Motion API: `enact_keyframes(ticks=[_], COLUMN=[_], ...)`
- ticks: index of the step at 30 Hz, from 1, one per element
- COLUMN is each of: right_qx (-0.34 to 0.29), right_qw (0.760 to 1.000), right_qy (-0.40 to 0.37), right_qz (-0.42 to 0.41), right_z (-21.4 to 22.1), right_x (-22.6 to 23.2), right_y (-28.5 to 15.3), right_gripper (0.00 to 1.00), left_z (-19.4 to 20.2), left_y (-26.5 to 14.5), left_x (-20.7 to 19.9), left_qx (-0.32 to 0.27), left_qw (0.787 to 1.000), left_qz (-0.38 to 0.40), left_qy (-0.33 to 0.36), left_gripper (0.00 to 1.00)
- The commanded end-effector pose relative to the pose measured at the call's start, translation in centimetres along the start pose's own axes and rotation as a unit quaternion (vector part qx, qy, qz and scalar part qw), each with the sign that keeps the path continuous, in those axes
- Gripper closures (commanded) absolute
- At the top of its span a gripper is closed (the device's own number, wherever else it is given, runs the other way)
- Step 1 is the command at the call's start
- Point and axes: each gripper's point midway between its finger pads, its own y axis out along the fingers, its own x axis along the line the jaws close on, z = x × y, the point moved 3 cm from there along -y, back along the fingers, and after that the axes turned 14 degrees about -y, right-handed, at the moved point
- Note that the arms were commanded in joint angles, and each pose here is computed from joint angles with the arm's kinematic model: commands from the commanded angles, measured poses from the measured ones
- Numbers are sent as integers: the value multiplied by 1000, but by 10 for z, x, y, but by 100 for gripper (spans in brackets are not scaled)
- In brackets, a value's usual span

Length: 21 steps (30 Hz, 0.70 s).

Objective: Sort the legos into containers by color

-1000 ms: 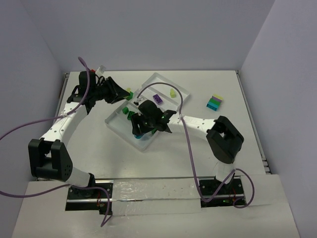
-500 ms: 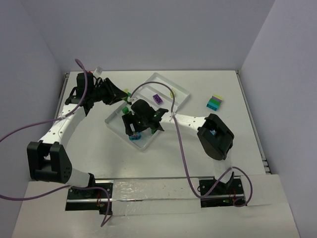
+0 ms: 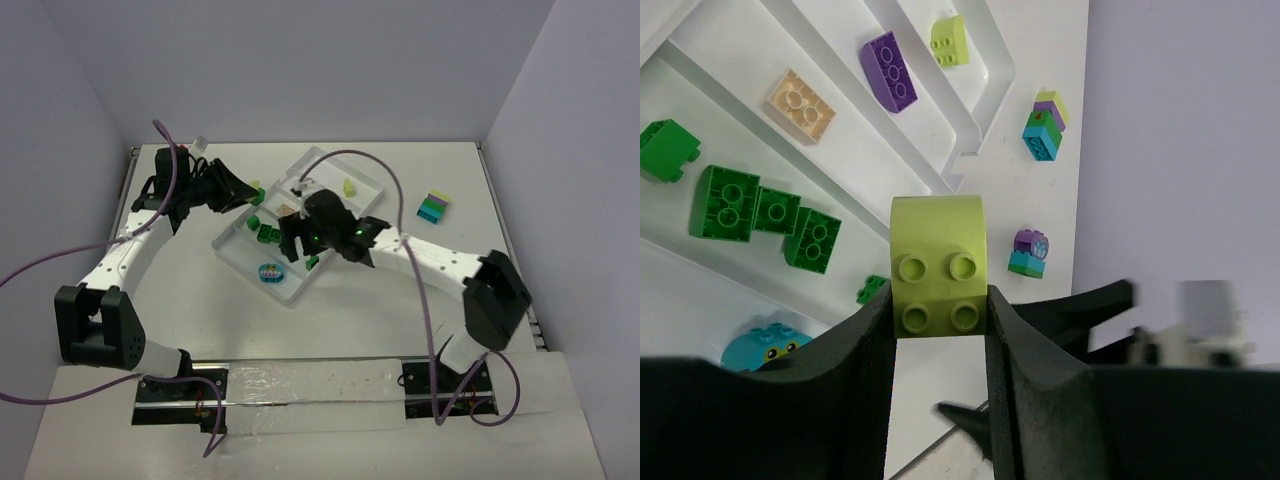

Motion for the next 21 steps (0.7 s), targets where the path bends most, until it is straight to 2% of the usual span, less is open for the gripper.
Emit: enact_keyframes(ticks=[1, 7, 11, 21], right_qx=[-65, -78, -70, -85], right_qw=[996, 994, 994, 992], right_qy=[-44, -70, -78, -85], right_qz=[37, 40, 30, -37], right_z=[-24, -28, -26, -48], right_x=[-33, -49, -48, -28], right_y=[-32, -53, -47, -24], right_gripper=[14, 18, 19, 20], left_z=[9, 46, 58, 71], left_y=[0, 19, 25, 31], left_x=[-11, -15, -19, -20], left_qx=[28, 113, 142, 159], left_qw=[999, 991, 987, 984], left_qz=[30, 49, 69, 61], left_qy=[24, 50, 41, 47], left_gripper=[100, 100, 100, 100])
